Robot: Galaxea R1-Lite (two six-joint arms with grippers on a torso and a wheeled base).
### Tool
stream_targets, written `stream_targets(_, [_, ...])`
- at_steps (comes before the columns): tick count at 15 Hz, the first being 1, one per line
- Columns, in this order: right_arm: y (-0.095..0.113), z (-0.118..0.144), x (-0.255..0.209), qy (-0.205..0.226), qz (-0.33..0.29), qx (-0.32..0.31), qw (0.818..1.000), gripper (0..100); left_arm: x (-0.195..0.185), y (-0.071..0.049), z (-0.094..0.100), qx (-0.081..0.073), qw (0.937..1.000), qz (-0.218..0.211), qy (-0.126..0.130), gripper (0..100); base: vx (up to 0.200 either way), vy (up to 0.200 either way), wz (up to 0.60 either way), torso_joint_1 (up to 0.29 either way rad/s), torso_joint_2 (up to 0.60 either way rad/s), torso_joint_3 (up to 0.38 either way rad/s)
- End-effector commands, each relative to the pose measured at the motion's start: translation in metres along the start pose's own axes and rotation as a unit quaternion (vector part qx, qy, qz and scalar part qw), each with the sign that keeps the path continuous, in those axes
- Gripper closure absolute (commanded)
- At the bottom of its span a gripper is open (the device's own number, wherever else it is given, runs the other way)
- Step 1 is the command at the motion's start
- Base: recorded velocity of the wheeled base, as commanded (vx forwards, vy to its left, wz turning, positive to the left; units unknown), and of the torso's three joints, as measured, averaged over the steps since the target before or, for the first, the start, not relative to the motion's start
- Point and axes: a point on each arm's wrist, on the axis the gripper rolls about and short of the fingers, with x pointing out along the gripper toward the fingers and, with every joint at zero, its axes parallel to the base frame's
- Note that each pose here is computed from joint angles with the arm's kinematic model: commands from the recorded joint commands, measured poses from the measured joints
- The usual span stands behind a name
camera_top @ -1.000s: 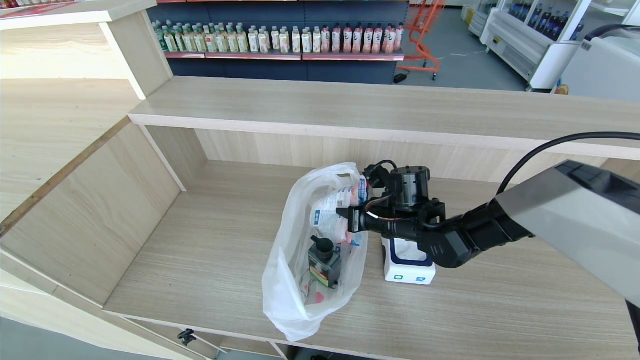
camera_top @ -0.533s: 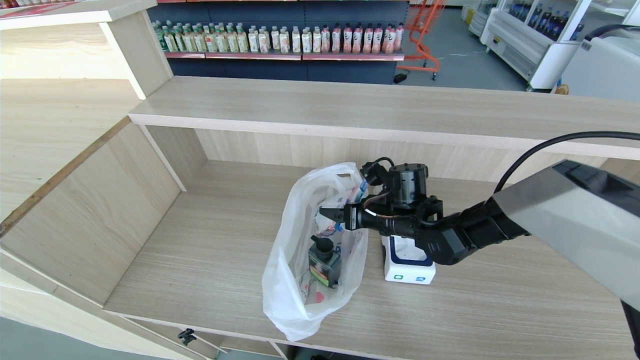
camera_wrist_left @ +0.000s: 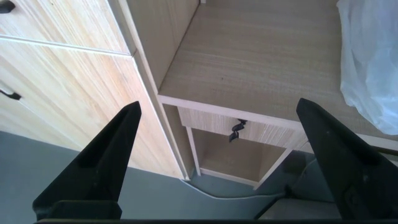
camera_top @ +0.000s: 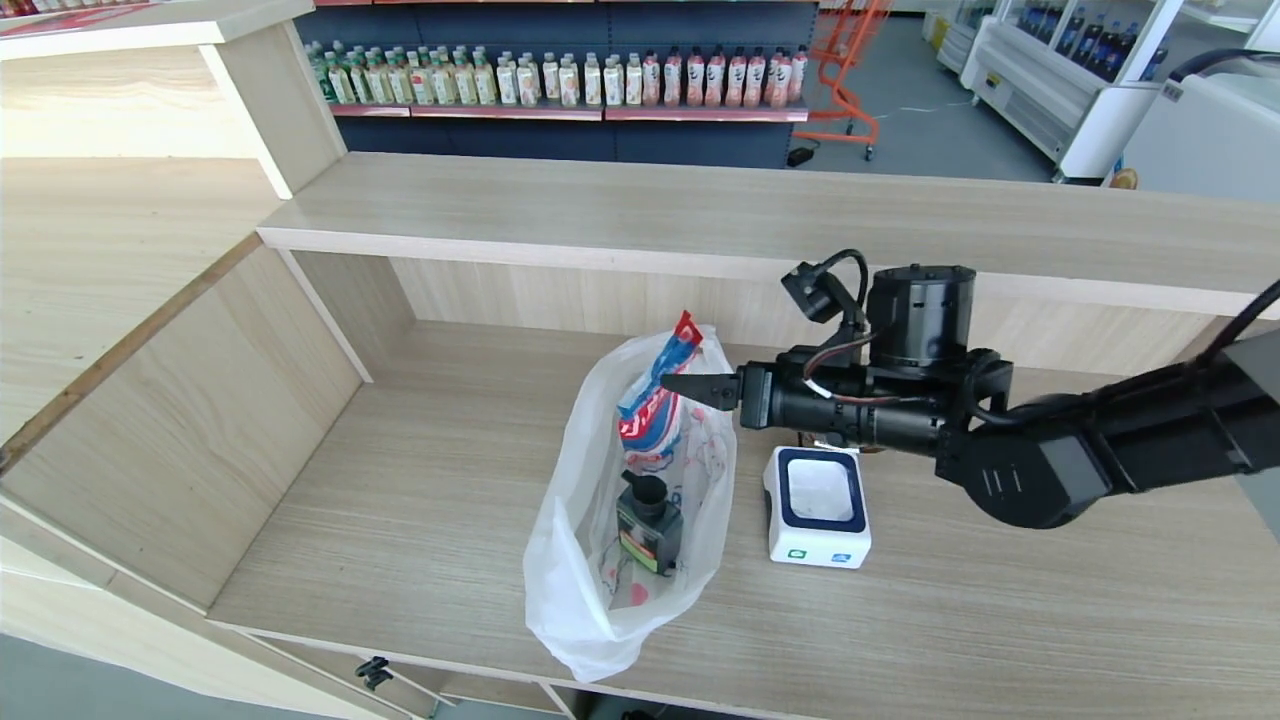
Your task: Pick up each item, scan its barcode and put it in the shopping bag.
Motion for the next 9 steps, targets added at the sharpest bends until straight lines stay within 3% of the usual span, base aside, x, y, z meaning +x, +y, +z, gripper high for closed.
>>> stream_targets(1, [0.03,0.018,-0.077,-0.033,0.009,-0.004,0.999,0,0.0,0.0,0.0,0.0,1.0,0.0,0.0,0,0.0,0.0,0.0,0.0,0.0,0.0])
stream_targets(3, [0.041,0.003,-0.129,-0.017,-0.006,-0.007,1.0,0,0.0,0.0,0.0,0.0,1.0,0.0,0.0,0,0.0,0.0,0.0,0.0,0.0,0.0])
stream_targets(5, [0.041,-0.011,-0.197,0.001,-0.102,-0.075,0.992,0,0.0,0.0,0.0,0.0,1.0,0.0,0.0,0,0.0,0.0,0.0,0.0,0.0,0.0])
stream_targets(7, [0.045,-0.035,-0.248,0.02,-0.287,-0.09,0.953,0,0.0,0.0,0.0,0.0,1.0,0.0,0.0,0,0.0,0.0,0.0,0.0,0.0,0.0])
stream_targets(9, [0.065,-0.072,-0.286,-0.005,-0.377,-0.073,0.924,0,0.0,0.0,0.0,0.0,1.0,0.0,0.0,0,0.0,0.0,0.0,0.0,0.0,0.0])
